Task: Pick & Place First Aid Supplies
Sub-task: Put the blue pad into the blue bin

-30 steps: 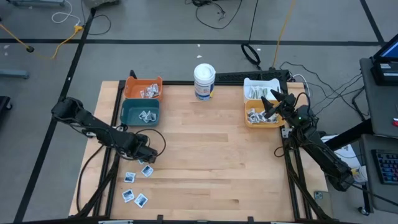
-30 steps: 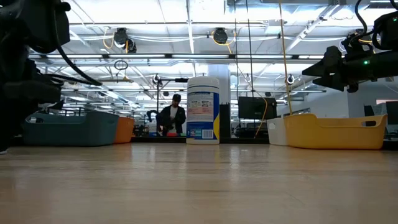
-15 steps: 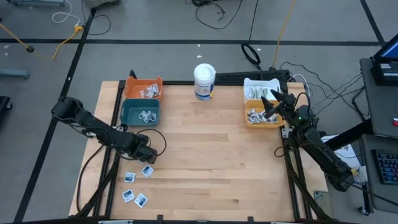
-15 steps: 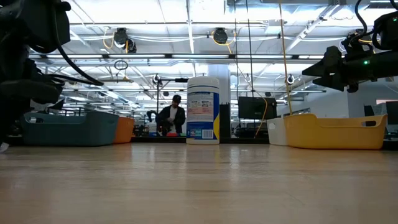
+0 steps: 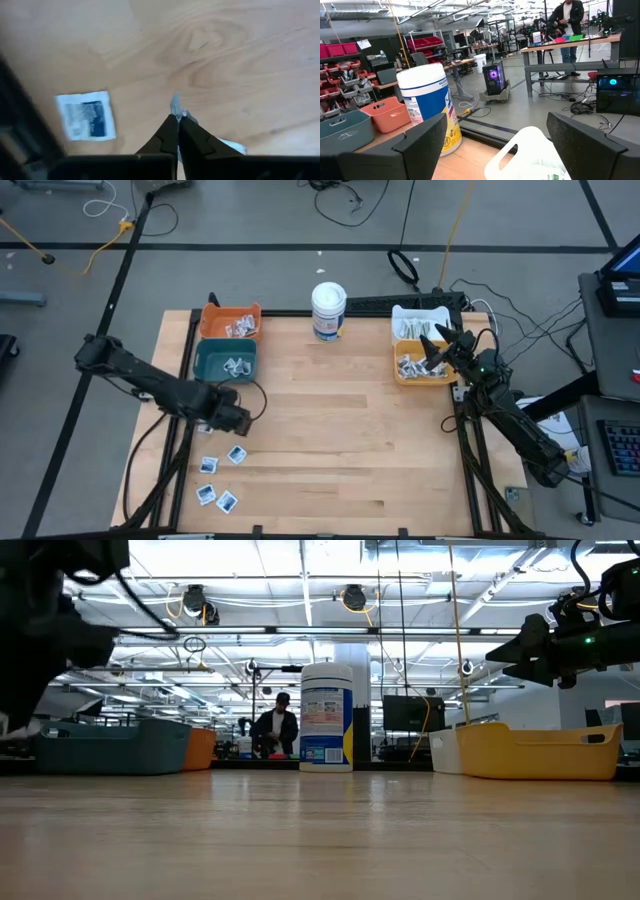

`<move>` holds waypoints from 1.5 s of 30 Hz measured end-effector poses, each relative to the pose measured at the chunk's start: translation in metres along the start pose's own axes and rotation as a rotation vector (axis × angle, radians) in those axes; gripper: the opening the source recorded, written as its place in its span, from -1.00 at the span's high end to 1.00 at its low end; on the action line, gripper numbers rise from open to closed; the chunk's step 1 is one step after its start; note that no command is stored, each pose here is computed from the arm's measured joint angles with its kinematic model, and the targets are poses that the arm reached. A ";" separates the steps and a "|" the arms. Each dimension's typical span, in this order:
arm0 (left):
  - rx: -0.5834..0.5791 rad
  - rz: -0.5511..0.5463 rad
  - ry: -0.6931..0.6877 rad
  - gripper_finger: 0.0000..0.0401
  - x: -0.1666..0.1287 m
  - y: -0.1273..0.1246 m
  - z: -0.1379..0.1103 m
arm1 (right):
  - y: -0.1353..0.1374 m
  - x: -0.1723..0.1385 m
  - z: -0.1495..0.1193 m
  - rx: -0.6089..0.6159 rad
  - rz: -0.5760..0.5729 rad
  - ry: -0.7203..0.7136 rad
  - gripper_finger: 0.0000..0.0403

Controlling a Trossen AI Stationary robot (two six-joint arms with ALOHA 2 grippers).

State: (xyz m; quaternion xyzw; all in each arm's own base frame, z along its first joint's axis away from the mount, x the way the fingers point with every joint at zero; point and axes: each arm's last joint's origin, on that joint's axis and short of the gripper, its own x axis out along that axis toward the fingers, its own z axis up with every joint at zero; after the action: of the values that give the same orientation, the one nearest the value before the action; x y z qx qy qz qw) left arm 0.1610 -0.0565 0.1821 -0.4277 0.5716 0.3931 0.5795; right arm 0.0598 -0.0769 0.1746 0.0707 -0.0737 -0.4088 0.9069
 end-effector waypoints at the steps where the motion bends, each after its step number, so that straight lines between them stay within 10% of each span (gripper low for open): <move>1: 0.002 -0.006 -0.002 0.97 -0.006 0.001 0.001 | 0.000 0.000 0.000 0.000 0.000 0.000 -0.67; 14: -0.007 -0.046 -0.021 0.98 -0.054 0.014 0.016 | 0.000 0.000 0.000 0.000 -0.001 0.000 -0.67; 45: -0.141 0.031 0.021 0.99 -0.024 0.092 0.192 | 0.000 0.000 0.000 0.000 0.000 0.000 -0.67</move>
State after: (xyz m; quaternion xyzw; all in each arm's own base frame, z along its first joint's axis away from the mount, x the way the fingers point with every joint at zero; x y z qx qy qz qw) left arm 0.1354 0.1556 0.1979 -0.4627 0.5550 0.4365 0.5360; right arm 0.0597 -0.0769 0.1746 0.0707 -0.0738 -0.4089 0.9068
